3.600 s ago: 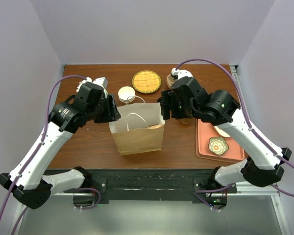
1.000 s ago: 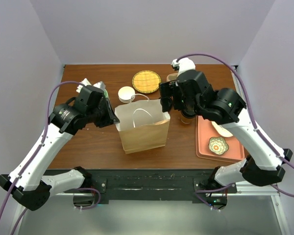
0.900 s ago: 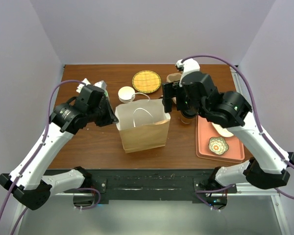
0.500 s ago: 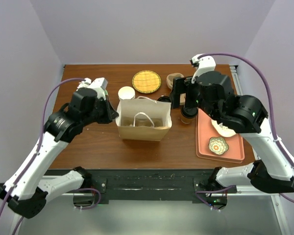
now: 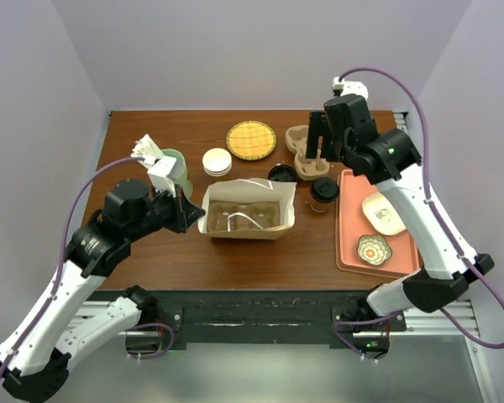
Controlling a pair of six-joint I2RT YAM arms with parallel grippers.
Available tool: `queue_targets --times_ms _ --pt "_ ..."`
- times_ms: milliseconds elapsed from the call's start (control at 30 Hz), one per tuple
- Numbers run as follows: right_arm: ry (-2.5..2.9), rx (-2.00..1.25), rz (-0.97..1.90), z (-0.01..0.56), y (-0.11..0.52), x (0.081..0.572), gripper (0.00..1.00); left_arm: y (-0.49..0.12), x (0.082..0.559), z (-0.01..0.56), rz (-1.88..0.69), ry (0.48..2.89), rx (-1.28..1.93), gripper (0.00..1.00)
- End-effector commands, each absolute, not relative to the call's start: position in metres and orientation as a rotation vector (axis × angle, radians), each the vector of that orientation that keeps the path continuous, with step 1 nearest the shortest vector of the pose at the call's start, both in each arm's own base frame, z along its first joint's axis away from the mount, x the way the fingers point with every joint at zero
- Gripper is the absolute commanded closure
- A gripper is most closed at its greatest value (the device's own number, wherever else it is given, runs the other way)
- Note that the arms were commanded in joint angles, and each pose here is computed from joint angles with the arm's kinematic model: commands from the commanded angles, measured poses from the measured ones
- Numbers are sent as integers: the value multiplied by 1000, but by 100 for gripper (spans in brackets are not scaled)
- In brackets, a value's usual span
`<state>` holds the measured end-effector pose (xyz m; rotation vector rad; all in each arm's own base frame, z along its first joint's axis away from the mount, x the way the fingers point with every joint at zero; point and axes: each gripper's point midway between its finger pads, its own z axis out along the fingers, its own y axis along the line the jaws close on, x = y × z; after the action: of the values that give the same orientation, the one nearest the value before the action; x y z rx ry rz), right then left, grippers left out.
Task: Pack the takeout coffee
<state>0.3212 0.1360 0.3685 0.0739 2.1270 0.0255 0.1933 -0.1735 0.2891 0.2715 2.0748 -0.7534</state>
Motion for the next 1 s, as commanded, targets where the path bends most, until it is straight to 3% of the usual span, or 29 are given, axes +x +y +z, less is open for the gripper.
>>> queue_targets --times_ms 0,333,967 --pt "2261 20 57 325 130 317 16 -183 170 308 -889 1887 415 100" --pt "2527 -25 49 208 108 321 11 -171 154 302 -865 1800 466 100" --pt "2620 -92 34 166 107 367 9 -169 153 285 -883 1874 384 100"
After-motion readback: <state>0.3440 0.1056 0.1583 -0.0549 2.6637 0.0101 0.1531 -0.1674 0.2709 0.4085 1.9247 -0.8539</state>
